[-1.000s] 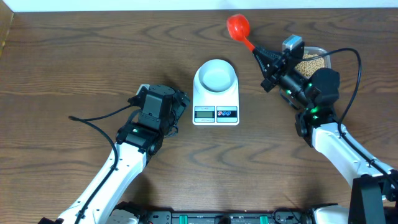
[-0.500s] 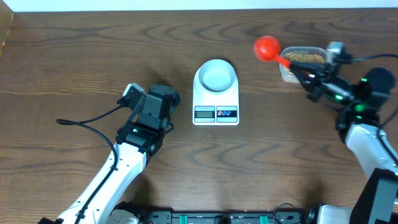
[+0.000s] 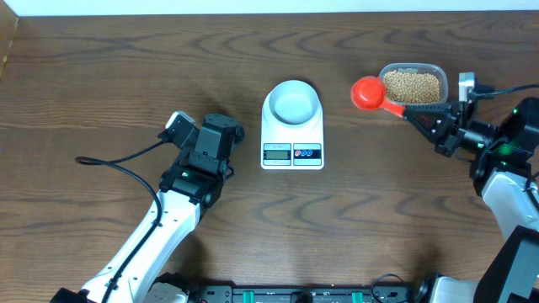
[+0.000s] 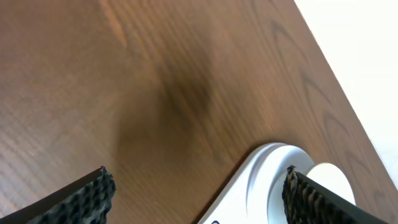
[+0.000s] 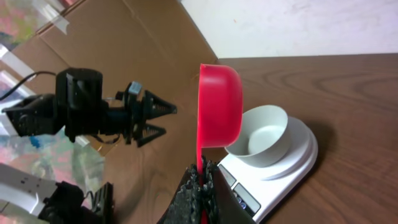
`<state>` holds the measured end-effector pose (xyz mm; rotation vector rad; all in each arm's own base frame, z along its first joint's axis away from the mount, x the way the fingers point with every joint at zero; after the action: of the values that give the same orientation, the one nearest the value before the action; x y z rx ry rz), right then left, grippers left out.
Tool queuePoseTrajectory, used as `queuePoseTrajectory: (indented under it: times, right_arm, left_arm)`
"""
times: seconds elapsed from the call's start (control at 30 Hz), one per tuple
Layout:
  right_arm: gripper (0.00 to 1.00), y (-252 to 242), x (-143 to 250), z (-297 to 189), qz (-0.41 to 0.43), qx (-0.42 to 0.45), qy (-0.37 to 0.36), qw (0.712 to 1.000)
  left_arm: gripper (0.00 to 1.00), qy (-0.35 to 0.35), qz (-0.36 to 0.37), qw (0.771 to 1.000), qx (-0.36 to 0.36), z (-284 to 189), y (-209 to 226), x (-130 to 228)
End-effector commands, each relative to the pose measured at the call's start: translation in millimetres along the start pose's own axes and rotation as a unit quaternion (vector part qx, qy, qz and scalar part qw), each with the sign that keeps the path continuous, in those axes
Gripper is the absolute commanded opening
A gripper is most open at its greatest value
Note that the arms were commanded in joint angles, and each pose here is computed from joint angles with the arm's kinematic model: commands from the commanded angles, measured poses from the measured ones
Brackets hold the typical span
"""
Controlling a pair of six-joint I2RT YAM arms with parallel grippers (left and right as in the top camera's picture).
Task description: Scoop item into bowl and weigh 50g on scale
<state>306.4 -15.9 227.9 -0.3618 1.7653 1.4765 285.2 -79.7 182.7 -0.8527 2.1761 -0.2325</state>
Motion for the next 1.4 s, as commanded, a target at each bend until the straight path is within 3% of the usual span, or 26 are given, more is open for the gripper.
queuePoseTrajectory:
  times: [0.0, 0.13, 0.23, 0.33, 0.5, 0.53, 0.6, 1.1, 1.37]
  right_arm:
    - [0.01, -4, 9, 1, -0.04, -0.015, 0.008, 0.999]
    - [0.01, -9, 8, 1, -0.041, 0.003, 0.0, 0.999]
    - [0.01, -12, 6, 1, -0.041, 0.021, -0.008, 0.999]
    - [0.01, -14, 5, 1, -0.045, 0.031, -0.013, 0.998]
    - [0.01, -15, 4, 1, -0.048, 0.04, -0.017, 0.998]
    - [0.01, -15, 4, 1, -0.048, 0.04, -0.017, 0.998]
    - [0.01, -16, 3, 1, -0.048, 0.046, -0.02, 0.998]
    - [0.01, -22, 0, 0, -0.048, 0.079, -0.035, 0.995]
    - [0.01, -24, -1, 0, -0.047, 0.089, -0.039, 0.994]
  left_arm:
    - [0.87, -0.008, 0.073, 0.997, 0.025, -3, -14, 1]
    - [0.8, -0.001, 0.151, 0.987, 0.055, -8, -27, 13]
    - [0.68, 0.005, 0.186, 0.981, 0.061, -10, -31, 22]
    - [0.57, 0.012, 0.199, 0.978, 0.065, -10, -34, 29]
    - [0.51, 0.035, 0.204, 0.975, 0.079, -9, -37, 37]
    - [0.4, 0.043, 0.204, 0.974, 0.089, -10, -38, 39]
    - [0.07, 0.051, 0.202, 0.973, 0.097, -10, -40, 40]
    - [0.07, 0.033, 0.307, 0.941, 0.138, -14, -52, 44]
    - [0.07, 0.029, 0.376, 0.91, 0.173, -15, -66, 59]
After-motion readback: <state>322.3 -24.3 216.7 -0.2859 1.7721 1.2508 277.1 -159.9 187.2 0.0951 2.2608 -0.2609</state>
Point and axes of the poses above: each gripper's point midway between its finger pads, its own z axis out along the fingers, its own y axis along the line the jaws close on, x = y × z, the point moved 8 cm from there along -z, back along the fingers, and after that the axes turned 12 degrees about z, right-handed, at the moved point
